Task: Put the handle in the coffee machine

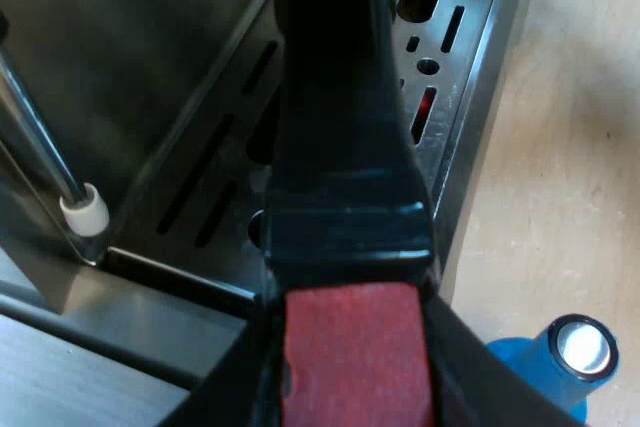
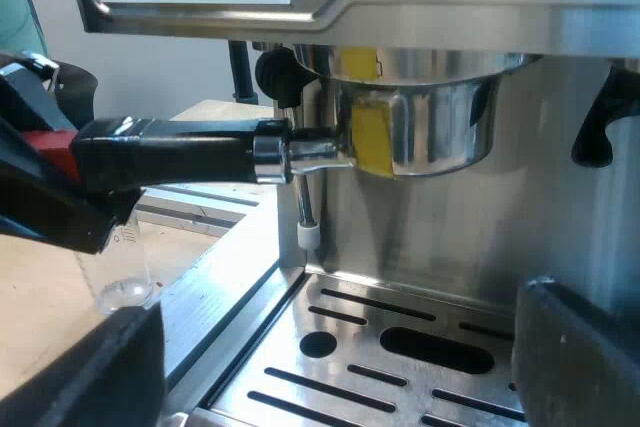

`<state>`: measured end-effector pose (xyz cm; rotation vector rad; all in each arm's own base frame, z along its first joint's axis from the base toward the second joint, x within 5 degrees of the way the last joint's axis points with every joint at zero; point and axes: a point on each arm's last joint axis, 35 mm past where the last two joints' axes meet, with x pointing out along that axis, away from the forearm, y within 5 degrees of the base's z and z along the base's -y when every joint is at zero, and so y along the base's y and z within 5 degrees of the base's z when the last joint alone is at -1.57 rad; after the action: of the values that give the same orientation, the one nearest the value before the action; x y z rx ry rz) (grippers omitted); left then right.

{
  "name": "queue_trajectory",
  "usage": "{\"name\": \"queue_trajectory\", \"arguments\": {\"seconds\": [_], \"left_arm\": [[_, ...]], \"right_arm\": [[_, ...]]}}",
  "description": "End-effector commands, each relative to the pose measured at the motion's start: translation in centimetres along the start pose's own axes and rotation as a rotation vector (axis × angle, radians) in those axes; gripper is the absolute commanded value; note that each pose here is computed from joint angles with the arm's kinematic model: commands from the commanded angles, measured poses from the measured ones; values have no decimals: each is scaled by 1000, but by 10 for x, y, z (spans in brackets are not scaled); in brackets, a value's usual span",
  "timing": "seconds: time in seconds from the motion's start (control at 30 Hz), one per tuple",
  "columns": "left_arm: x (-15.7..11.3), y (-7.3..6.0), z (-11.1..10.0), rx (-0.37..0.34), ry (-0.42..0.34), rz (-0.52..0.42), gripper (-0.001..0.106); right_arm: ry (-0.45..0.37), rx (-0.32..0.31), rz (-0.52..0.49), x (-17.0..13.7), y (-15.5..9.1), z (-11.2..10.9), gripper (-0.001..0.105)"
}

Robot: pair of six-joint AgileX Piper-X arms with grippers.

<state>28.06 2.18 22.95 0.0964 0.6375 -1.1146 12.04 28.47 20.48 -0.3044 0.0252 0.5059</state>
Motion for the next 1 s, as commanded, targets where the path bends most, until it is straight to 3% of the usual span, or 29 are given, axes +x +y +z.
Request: {"name": "queue_trajectory", "arguments": {"seconds": [0.03,1.0], "left_arm": [[-2,-2,7,14,-49,-23,1],[-4,3,15,45,-53,11,1]], "right_arm": [[-10,2,-3,0,0,2,72],[-10,2,-3,0,0,2,72]]}}
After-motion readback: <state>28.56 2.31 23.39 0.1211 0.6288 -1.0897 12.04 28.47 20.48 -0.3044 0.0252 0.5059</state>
